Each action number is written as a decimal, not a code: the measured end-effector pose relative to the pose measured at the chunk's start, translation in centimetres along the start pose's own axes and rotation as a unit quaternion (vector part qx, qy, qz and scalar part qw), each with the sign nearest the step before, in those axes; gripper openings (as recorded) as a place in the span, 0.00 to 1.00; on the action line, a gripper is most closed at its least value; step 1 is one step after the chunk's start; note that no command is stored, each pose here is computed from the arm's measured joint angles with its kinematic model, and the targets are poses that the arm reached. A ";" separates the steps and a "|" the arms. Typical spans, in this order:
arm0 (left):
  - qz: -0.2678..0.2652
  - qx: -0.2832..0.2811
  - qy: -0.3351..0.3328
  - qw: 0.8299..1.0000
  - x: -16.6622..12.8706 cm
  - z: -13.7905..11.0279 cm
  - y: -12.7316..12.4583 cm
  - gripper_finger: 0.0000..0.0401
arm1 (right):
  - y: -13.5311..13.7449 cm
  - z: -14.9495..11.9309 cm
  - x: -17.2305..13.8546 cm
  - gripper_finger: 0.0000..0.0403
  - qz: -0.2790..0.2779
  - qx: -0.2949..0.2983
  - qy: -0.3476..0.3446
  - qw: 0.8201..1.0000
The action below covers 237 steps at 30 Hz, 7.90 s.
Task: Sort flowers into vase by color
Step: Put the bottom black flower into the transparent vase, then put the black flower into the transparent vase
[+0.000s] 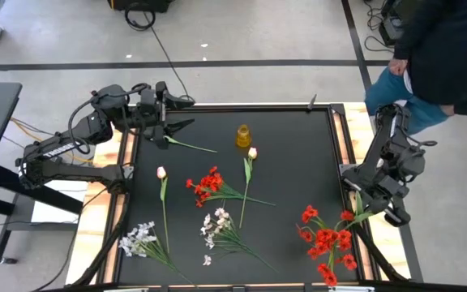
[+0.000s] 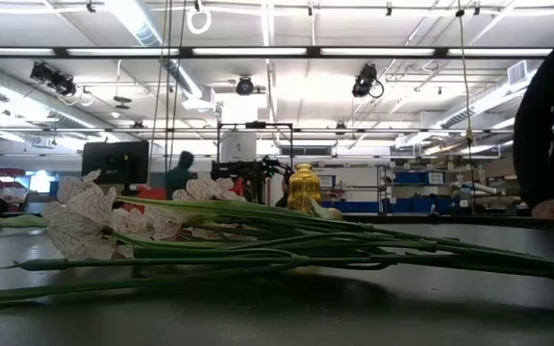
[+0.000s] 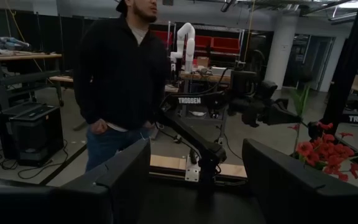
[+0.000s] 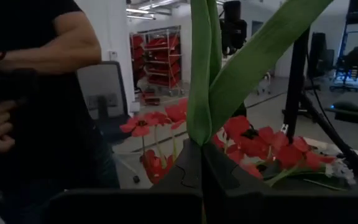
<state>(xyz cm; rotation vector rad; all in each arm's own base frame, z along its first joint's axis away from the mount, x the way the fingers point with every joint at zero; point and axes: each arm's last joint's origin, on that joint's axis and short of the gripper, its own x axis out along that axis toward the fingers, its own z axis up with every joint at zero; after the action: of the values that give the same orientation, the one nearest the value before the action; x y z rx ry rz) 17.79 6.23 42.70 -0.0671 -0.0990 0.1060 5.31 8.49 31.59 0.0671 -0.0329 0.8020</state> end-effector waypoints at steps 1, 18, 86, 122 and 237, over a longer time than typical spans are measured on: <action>0.000 0.000 0.000 1.000 0.0 0.0 0.0 0.65 | 0.0 0.0 0.0 0.00 0.000 -0.001 0.001 1.000; 0.000 0.000 0.000 1.000 0.0 0.0 0.0 0.65 | -0.1 -2.1 -0.2 0.06 -0.006 0.007 0.105 0.994; 0.000 0.000 0.000 1.000 0.0 0.0 0.0 0.65 | -3.2 -1.1 -3.7 0.38 -0.387 0.213 0.180 0.879; 0.000 0.000 0.000 1.000 0.0 0.0 0.0 0.65 | -13.2 0.9 6.2 0.38 -0.413 0.350 -0.021 0.841; -0.035 0.108 0.751 0.650 3.1 -26.0 16.1 0.40 | -20.8 0.4 2.0 0.38 -0.541 0.355 -0.095 0.757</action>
<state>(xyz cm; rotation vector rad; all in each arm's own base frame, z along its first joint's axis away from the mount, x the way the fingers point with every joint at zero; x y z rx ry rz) 21.89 20.90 15.98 0.1070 1.6126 -0.0450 21.65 -4.54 31.07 0.8223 0.1180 -0.4150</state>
